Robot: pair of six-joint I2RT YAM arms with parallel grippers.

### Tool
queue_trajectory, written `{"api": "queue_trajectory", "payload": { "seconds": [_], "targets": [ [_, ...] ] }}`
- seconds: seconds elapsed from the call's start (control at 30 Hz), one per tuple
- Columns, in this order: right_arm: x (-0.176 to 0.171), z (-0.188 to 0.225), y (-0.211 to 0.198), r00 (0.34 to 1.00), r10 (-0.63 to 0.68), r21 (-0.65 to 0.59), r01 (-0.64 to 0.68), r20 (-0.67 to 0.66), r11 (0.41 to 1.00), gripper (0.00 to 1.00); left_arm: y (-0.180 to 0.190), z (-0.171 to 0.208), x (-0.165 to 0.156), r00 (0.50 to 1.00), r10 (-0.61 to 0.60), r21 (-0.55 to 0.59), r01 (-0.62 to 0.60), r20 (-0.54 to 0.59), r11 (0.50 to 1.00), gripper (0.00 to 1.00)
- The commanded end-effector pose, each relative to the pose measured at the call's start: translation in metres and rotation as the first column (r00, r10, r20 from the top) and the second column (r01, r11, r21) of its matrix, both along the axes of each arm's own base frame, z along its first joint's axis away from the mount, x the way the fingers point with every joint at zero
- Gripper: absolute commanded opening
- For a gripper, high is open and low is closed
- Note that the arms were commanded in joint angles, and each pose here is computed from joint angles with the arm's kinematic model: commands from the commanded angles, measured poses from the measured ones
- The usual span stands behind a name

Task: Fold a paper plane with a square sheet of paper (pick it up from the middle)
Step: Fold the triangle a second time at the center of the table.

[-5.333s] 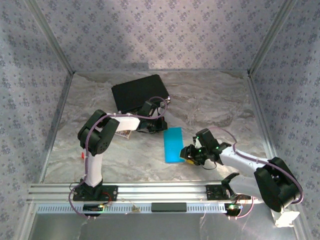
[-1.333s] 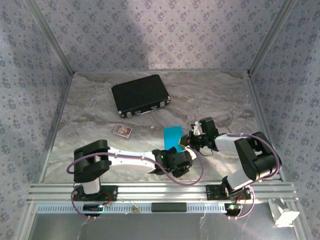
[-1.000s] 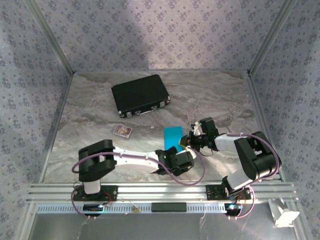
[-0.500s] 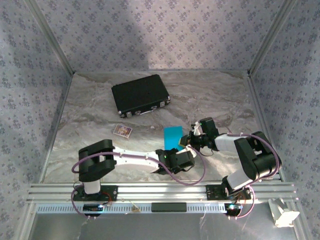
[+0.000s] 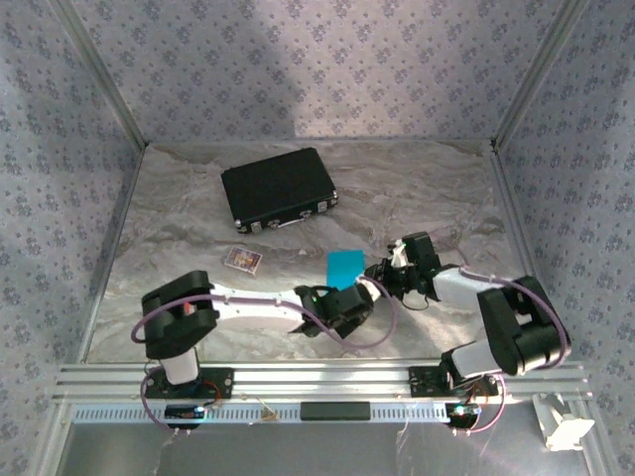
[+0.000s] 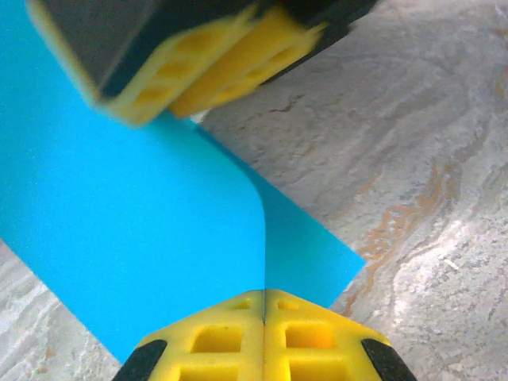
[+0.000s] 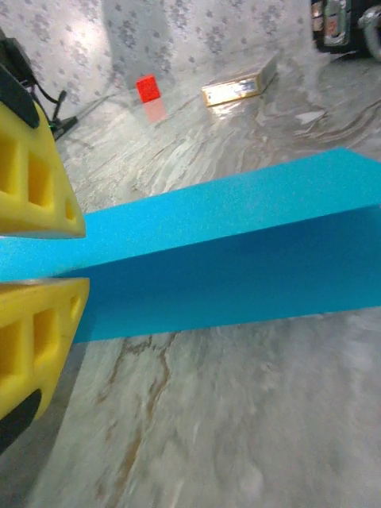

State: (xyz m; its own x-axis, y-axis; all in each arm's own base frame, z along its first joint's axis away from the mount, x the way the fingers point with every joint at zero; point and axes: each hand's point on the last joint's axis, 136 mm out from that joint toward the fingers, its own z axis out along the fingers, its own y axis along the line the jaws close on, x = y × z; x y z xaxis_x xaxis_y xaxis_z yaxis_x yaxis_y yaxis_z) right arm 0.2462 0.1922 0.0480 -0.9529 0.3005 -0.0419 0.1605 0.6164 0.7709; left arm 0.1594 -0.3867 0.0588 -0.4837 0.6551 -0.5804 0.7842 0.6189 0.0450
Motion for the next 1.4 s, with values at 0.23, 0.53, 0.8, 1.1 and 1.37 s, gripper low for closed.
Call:
{"api": "queue_trajectory", "payload": {
  "seconds": [0.23, 0.53, 0.8, 1.1, 1.37],
  "targets": [
    [-0.02, 0.015, -0.042, 0.995, -0.096, -0.118, 0.1, 0.04, 0.988, 0.26, -0.012, 0.028, 0.013, 0.946, 0.004, -0.321, -0.114, -0.324, 0.94, 0.0],
    [-0.039, 0.009, -0.023, 0.998, -0.052, -0.048, 0.053, 0.033, 0.997, 0.11, -0.009, 0.031, 0.032, 0.918, 0.055, -0.381, -0.217, -0.393, 0.899, 0.0],
    [-0.036, 0.008, 0.003, 0.999, -0.023, -0.037, 0.024, 0.041, 0.999, 0.01, -0.002, 0.022, 0.034, 0.91, 0.082, -0.364, -0.244, -0.407, 0.899, 0.0],
    [-0.029, 0.015, 0.024, 0.998, -0.002, 0.023, 0.001, 0.058, 1.0, 0.0, -0.005, 0.014, 0.03, 0.901, 0.068, -0.345, -0.233, -0.428, 0.909, 0.07],
    [-0.028, 0.015, 0.026, 0.998, -0.006, 0.034, 0.004, 0.058, 0.999, 0.0, -0.004, 0.011, 0.03, 0.899, 0.068, -0.335, -0.23, -0.433, 0.914, 0.12]
  ]
}}
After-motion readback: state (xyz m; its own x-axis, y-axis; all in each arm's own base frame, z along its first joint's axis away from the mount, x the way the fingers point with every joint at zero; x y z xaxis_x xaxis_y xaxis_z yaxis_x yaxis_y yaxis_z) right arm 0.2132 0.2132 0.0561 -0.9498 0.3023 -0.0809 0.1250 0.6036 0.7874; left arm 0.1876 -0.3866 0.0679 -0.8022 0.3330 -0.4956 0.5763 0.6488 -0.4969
